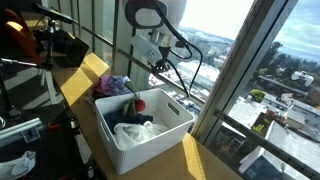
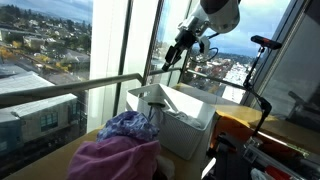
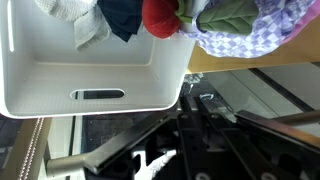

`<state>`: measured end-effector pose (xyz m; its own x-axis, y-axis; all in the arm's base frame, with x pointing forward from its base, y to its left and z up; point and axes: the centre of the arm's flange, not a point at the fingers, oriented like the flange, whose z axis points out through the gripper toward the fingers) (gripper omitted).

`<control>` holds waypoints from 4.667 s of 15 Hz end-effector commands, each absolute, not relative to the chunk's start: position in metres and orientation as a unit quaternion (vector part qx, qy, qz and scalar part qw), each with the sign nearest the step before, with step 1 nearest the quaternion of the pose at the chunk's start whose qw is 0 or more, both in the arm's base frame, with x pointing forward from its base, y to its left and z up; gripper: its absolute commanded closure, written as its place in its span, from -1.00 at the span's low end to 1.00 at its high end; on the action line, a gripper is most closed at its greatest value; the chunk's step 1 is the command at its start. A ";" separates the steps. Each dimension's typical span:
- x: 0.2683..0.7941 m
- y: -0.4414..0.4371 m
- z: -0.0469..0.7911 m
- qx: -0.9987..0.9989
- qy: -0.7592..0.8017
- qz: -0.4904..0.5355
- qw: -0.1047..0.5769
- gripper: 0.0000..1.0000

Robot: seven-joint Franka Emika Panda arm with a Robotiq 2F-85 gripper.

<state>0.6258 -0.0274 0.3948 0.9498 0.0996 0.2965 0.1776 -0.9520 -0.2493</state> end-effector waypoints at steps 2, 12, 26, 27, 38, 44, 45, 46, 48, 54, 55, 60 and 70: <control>0.614 -0.018 0.366 -0.980 -0.087 -0.119 0.135 0.05; 0.545 -0.052 0.212 -0.994 -0.072 0.000 0.088 -1.00; 0.499 -0.051 0.093 -0.994 -0.079 0.074 0.016 -1.00; 0.498 -0.049 0.087 -0.994 -0.078 0.076 0.014 -1.00; 0.509 -0.035 0.141 -0.996 -0.070 0.046 0.017 0.82; 0.530 -0.002 0.251 -0.995 -0.082 -0.030 0.051 0.99; 0.532 0.005 0.272 -0.994 -0.086 -0.044 0.056 1.00; 0.535 0.011 0.291 -0.993 -0.089 -0.055 0.062 1.00; 0.543 0.027 0.336 -0.989 -0.102 -0.080 0.068 1.00; 0.559 0.096 0.472 -0.971 -0.165 -0.154 0.071 1.00; 0.560 0.109 0.490 -0.968 -0.177 -0.164 0.073 1.00; 0.557 0.163 0.530 -0.952 -0.229 -0.188 0.084 1.00; 0.547 0.199 0.479 -0.950 -0.253 -0.149 0.103 1.00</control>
<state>0.5481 0.1864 0.4912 0.8295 0.4348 0.3506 0.4900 -0.8677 -0.0831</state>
